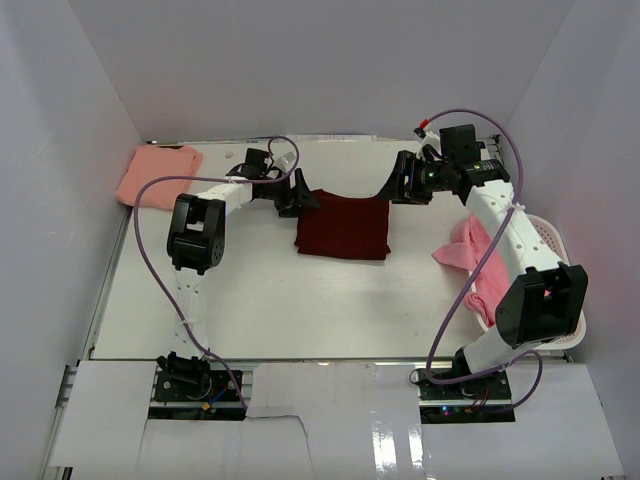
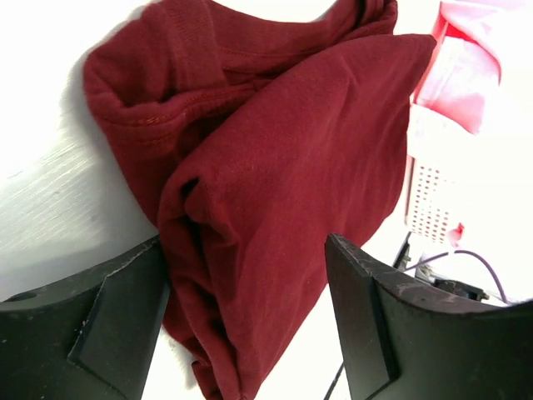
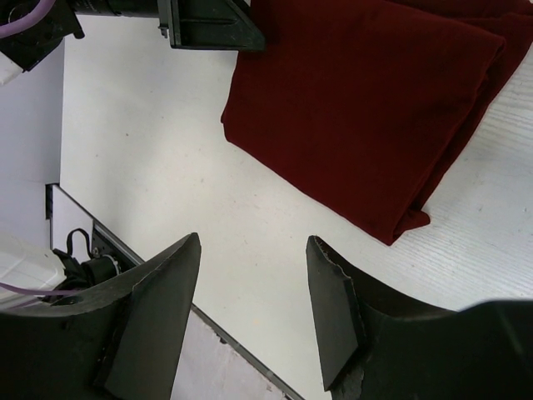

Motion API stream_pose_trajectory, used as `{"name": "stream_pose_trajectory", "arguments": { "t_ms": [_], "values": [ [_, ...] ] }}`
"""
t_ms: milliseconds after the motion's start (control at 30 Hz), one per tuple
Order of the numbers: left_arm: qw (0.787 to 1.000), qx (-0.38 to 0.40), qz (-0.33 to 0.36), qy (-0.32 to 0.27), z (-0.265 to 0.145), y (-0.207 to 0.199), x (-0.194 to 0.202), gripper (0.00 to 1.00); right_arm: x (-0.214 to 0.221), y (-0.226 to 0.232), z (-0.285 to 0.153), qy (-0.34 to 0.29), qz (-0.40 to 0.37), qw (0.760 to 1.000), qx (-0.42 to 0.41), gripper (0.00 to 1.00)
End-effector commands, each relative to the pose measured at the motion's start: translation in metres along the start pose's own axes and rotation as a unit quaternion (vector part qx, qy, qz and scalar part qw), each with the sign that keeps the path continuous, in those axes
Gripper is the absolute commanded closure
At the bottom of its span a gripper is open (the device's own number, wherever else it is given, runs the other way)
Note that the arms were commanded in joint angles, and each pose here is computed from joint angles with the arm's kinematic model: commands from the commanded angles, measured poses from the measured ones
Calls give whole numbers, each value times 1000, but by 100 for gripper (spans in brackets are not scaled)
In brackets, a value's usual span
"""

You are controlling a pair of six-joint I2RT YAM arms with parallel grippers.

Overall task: Fold and stack the t-shirts
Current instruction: Put the neatly folded tshirt into the corner of the board with the left arm

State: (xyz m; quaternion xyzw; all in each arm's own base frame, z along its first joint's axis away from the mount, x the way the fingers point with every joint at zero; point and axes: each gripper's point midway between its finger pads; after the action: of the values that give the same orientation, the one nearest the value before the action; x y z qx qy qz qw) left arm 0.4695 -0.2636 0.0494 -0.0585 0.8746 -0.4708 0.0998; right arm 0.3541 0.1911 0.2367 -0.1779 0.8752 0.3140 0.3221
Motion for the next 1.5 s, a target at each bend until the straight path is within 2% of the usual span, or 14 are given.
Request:
{"name": "stream_pose_trajectory", "arguments": {
  "t_ms": [0,100,133,167,367,433,533,567,667,867,1133,1467],
  "values": [
    [998,-34,-35,34,15,29,23,18,-10,8,-12,-29,-21,999,-10,40],
    [998,-40,-39,37,15,31,25,24,-10,7,-12,-29,-20,999,-10,39],
    [998,-41,-40,37,16,32,25,31,-10,8,-12,-30,-20,999,-12,39],
    [998,-43,-39,35,16,32,25,33,-9,8,-12,-29,-20,999,-14,39],
    [998,-49,-42,27,15,33,21,44,-9,8,-13,-30,-19,999,-14,39],
    [998,-43,-41,31,15,31,21,51,-9,8,-14,-31,-20,999,-14,39],
    [998,-34,-40,35,18,28,20,55,-9,7,-15,-32,-20,999,-13,39],
    [998,-21,-40,45,19,25,23,73,-9,7,-15,-33,-20,999,-14,39],
    [997,-6,-44,62,21,23,25,91,-10,6,-17,-35,-20,999,-12,39],
    [998,-44,-38,38,14,27,17,100,-9,4,-18,-35,-20,999,-12,39],
    [992,-117,9,-46,-28,35,-26,100,-12,6,-20,-39,-22,999,-15,39],
    [980,-120,83,-134,-105,30,-96,100,-9,5,-19,-35,-22,999,-14,39]
  ]
}}
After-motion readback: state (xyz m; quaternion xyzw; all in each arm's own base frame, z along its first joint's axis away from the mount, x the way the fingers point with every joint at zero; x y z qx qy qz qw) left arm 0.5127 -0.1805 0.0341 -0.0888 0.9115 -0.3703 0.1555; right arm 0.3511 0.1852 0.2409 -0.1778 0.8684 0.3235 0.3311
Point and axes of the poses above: each gripper's point midway between its finger pads, its own z axis out along the fingers, its own y axis along the line the jaws close on, x = y × z, and after that the axes turned 14 degrees about -z, right-handed
